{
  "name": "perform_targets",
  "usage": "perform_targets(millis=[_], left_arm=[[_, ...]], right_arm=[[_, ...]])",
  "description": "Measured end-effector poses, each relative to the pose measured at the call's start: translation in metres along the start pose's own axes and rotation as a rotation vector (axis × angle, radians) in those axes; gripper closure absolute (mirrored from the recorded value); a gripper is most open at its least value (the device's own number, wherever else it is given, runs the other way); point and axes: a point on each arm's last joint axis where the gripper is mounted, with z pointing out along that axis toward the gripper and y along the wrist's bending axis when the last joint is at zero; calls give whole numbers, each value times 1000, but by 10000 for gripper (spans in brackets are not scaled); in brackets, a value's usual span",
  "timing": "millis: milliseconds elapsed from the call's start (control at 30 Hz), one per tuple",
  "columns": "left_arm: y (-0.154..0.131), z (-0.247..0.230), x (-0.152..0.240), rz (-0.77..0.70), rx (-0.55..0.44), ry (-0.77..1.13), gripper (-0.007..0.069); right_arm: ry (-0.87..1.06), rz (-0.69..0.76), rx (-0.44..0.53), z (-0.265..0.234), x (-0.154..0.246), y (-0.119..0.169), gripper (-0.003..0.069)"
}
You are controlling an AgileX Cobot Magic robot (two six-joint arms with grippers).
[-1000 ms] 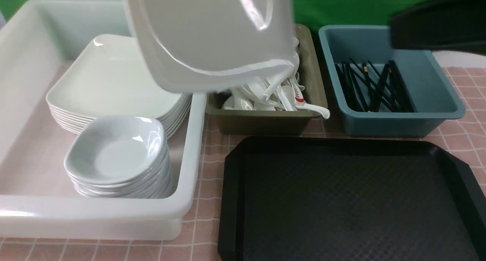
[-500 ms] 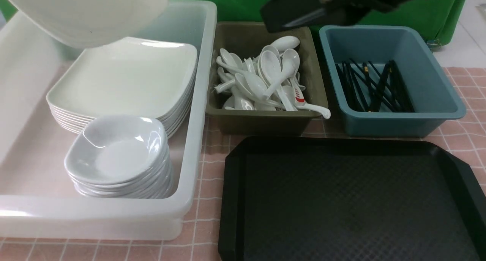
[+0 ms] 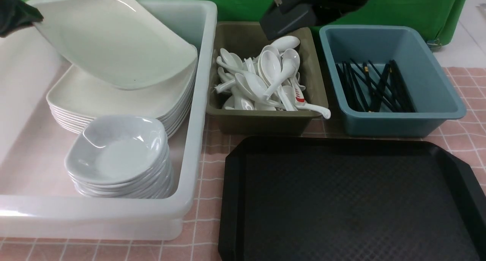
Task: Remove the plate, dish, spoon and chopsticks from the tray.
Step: Use the left arm to put the plate into the large storage box on the left
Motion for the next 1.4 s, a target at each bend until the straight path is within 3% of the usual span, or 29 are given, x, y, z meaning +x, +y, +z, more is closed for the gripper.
perform_targets(millis=[367, 467, 667, 700, 767, 933, 1033, 1167, 1200, 1300, 1367, 1400], left_arm=[[14, 4, 13, 56, -111, 138, 573], [17, 7, 20, 73, -136, 190, 492], [19, 11, 36, 101, -191, 326, 244], [19, 11, 36, 103, -192, 327, 244], [20, 10, 38, 125, -207, 350, 172], [15, -2, 35, 159, -218, 357, 134], [3, -17, 30, 194, -200, 343, 151], [-19, -42, 26, 282, -127, 323, 253], [-38, -59, 25, 336, -68, 302, 362], [-81, -100, 28, 468, 50, 234, 548], [-111, -130, 37, 577, 125, 189, 604], [-112, -134, 36, 581, 127, 182, 604]], right_arm=[[2, 5, -16, 1, 0, 1, 629], [2, 8, -24, 1, 0, 2, 629], [2, 12, -40, 1, 0, 3, 629], [2, 12, -40, 1, 0, 3, 629], [1, 13, -41, 1, 0, 3, 629], [2, 32, -41, 1, 0, 3, 629], [3, 38, -35, 1, 0, 3, 629], [5, 40, 46, -5, 1, -3, 629], [2, 56, 137, -14, 3, -8, 629], [-30, 65, 283, -45, 8, -12, 629], [-79, 72, 367, -72, 12, -11, 629], [-85, 67, 382, -75, 13, -11, 629]])
